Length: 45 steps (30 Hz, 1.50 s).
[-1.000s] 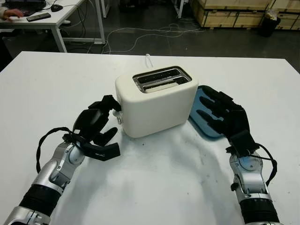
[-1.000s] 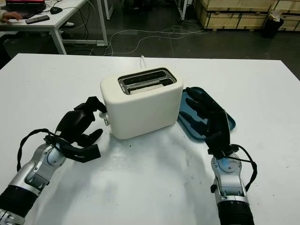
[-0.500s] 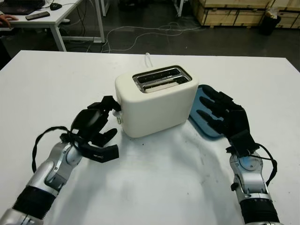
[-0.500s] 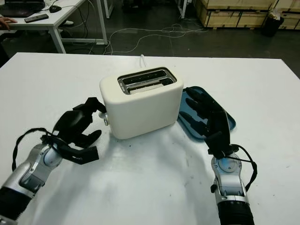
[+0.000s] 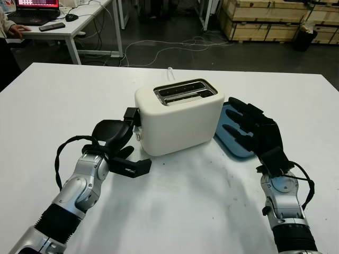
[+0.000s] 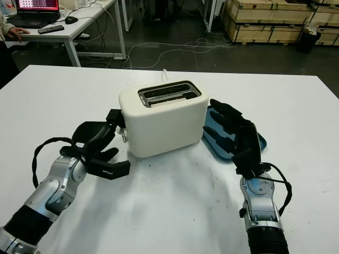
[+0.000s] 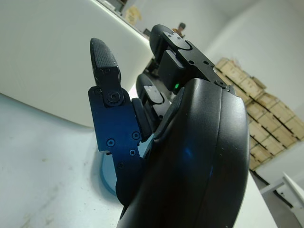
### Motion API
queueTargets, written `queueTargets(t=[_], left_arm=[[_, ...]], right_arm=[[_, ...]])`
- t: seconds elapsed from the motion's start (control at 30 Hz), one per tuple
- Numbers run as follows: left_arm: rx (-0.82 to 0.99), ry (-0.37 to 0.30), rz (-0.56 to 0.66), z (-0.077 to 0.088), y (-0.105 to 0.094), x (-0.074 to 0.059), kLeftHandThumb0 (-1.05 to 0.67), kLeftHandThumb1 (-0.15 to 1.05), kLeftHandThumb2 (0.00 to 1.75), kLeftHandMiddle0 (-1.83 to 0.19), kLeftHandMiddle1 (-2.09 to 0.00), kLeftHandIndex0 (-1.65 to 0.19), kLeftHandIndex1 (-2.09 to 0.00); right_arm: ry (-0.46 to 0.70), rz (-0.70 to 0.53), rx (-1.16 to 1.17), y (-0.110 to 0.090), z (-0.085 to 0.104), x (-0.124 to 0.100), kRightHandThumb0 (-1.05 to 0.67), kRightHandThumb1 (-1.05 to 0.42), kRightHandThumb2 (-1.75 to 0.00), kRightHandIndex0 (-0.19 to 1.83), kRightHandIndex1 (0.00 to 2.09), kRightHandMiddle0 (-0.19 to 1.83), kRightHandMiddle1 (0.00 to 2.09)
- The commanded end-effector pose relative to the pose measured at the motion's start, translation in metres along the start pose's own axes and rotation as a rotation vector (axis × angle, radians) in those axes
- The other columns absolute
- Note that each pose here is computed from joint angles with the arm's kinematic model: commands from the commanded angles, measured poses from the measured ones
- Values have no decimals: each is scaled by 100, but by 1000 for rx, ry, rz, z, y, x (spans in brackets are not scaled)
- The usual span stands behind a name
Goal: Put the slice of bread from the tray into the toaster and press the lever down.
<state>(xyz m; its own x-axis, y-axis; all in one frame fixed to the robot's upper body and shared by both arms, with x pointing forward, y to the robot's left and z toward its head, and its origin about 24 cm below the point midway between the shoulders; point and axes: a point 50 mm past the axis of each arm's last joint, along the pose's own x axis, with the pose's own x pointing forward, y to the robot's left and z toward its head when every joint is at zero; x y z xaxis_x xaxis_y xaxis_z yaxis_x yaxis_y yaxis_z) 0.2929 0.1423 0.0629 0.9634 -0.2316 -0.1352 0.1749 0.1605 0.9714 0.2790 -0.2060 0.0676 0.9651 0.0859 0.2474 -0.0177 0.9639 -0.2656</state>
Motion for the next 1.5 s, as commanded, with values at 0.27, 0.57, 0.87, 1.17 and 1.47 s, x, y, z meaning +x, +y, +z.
queueTargets(t=[0.27,0.57,0.87,1.17,1.47], left_arm=[[-63,5,-337,13,-64,-16,-42,14,151,-55,-129,-67,-99],[-136,6,-361,19,-77,-14,-43,6,168,-56,-133,-62,-111],[-142,17,-355,23,-81,-15,-44,10,166,-52,-135,-59,-113],[-193,149,-498,25,-106,-6,-35,18,153,-35,-133,-45,-107],[-195,163,-509,24,-107,-7,-33,22,153,-30,-141,-46,-108]], right_arm=[[1,2,-18,-2,1,2,-47,-92,-7,67,0,63,0],[6,0,-34,-4,1,0,-47,-92,-8,65,0,62,0],[4,-3,-39,-7,1,-1,-45,-92,-9,66,0,62,0],[7,-7,-57,-15,2,0,-46,-92,-11,63,0,60,0],[19,-8,-62,-12,4,2,-47,-92,-8,64,0,60,0]])
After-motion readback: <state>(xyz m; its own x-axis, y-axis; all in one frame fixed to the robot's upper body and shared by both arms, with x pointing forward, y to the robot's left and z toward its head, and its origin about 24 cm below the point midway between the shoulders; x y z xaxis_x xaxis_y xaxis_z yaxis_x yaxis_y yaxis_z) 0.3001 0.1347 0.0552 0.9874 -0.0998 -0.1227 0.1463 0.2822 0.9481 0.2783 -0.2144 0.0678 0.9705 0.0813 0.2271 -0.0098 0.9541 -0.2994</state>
